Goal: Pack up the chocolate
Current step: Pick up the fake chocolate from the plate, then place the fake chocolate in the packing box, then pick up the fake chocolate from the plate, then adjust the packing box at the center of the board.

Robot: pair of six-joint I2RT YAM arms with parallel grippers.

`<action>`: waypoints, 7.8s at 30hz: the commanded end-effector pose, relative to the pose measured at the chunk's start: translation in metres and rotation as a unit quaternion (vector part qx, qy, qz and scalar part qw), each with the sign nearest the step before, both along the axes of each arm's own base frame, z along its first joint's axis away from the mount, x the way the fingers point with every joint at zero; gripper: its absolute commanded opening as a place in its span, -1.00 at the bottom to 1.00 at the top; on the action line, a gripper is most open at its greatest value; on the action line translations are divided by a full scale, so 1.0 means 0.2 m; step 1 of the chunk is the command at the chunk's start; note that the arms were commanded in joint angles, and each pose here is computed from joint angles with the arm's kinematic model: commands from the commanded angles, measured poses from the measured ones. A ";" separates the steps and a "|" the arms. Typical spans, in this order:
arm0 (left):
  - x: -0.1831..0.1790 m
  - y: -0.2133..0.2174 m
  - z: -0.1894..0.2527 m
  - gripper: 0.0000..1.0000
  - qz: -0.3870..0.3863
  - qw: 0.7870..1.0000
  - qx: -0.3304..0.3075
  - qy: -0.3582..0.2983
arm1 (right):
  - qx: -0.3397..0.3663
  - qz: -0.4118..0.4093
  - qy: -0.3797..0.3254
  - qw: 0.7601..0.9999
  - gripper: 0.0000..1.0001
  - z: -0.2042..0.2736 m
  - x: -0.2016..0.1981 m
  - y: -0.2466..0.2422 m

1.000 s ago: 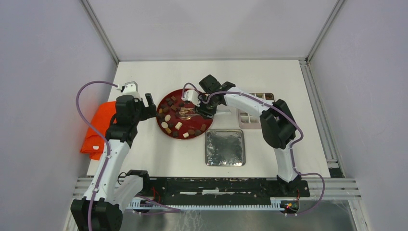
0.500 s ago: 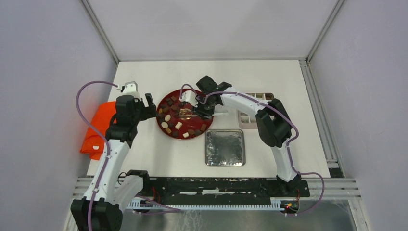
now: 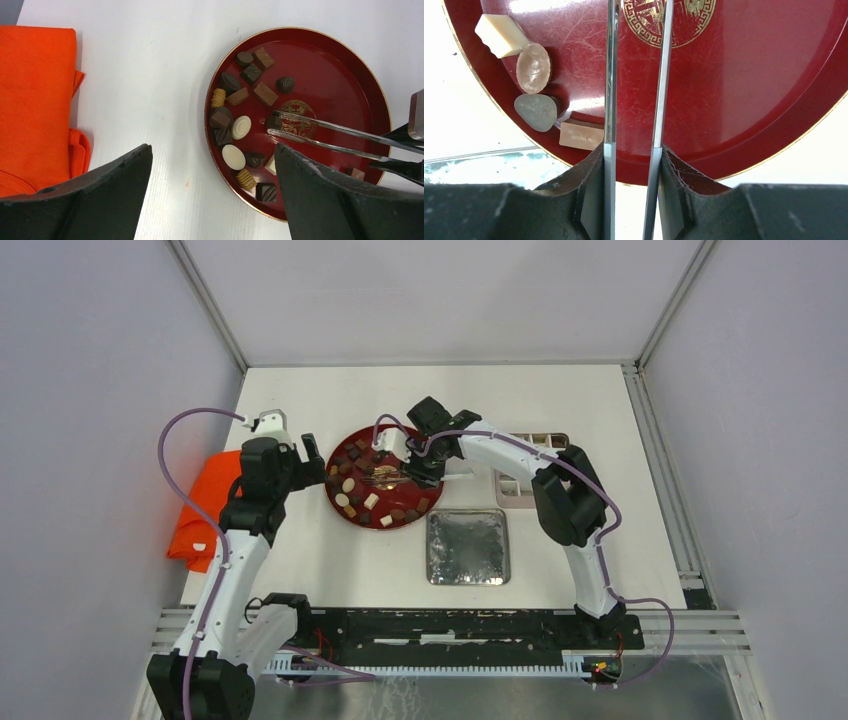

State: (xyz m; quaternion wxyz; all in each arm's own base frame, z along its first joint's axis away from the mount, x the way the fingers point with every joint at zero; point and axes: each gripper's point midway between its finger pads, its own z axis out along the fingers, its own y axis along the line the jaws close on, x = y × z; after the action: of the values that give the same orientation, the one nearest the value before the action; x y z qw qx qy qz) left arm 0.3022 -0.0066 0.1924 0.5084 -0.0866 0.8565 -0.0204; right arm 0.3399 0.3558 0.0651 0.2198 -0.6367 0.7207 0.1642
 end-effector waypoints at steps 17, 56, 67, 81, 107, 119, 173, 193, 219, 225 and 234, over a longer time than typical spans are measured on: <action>0.01 0.00 0.05 0.92 -0.013 1.000 0.012 -0.020 | 0.103 -0.060 -0.052 0.992 -0.99 0.49 -0.15 -0.55; 0.01 -0.03 0.05 0.93 -0.025 1.000 0.005 -0.019 | 0.035 -0.231 0.000 0.972 -0.74 0.27 -0.38 -1.60; 0.01 -0.03 0.05 0.92 -0.025 0.999 0.005 -0.019 | 0.042 -0.237 0.003 0.971 -0.46 0.26 -0.34 -1.59; 0.01 -0.02 0.05 0.93 -0.024 1.000 0.005 -0.018 | 0.045 -0.244 0.005 0.969 -0.16 0.25 -0.31 -1.59; 0.00 -0.01 0.05 0.92 -0.017 1.000 0.009 -0.019 | 0.160 -0.081 -0.034 0.983 -0.25 0.52 -0.25 -0.90; 0.00 0.00 0.04 0.92 -0.010 1.000 0.013 -0.017 | 0.095 0.098 -0.075 0.988 -0.25 0.46 -0.17 -0.32; 0.02 -0.01 0.02 0.86 -0.022 1.000 0.013 -0.009 | 0.048 -0.086 -0.034 0.995 -0.09 0.09 0.14 0.10; 0.02 -0.01 0.01 0.86 -0.021 1.000 0.014 -0.004 | 0.056 -0.080 -0.020 0.995 -0.57 0.06 0.17 0.18; 0.01 -0.02 0.04 0.86 -0.022 1.000 0.009 -0.017 | 0.144 -0.122 -0.065 0.980 -1.00 0.52 -0.16 -0.88; 0.01 -0.02 0.04 0.87 -0.025 1.000 0.008 -0.014 | 0.136 -0.220 -0.070 0.963 -1.00 0.49 -0.20 -1.28; 0.01 -0.03 0.03 0.87 -0.029 1.000 0.006 -0.010 | 0.119 -0.292 -0.063 0.947 -1.00 0.45 -0.26 -1.65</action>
State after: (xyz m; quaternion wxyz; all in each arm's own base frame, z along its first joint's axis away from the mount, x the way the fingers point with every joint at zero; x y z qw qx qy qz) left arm 0.3019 -0.0120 0.1918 0.5066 -0.0785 0.8580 -0.0334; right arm 0.2956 0.0353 0.1474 0.3642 -0.3627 0.8480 0.1292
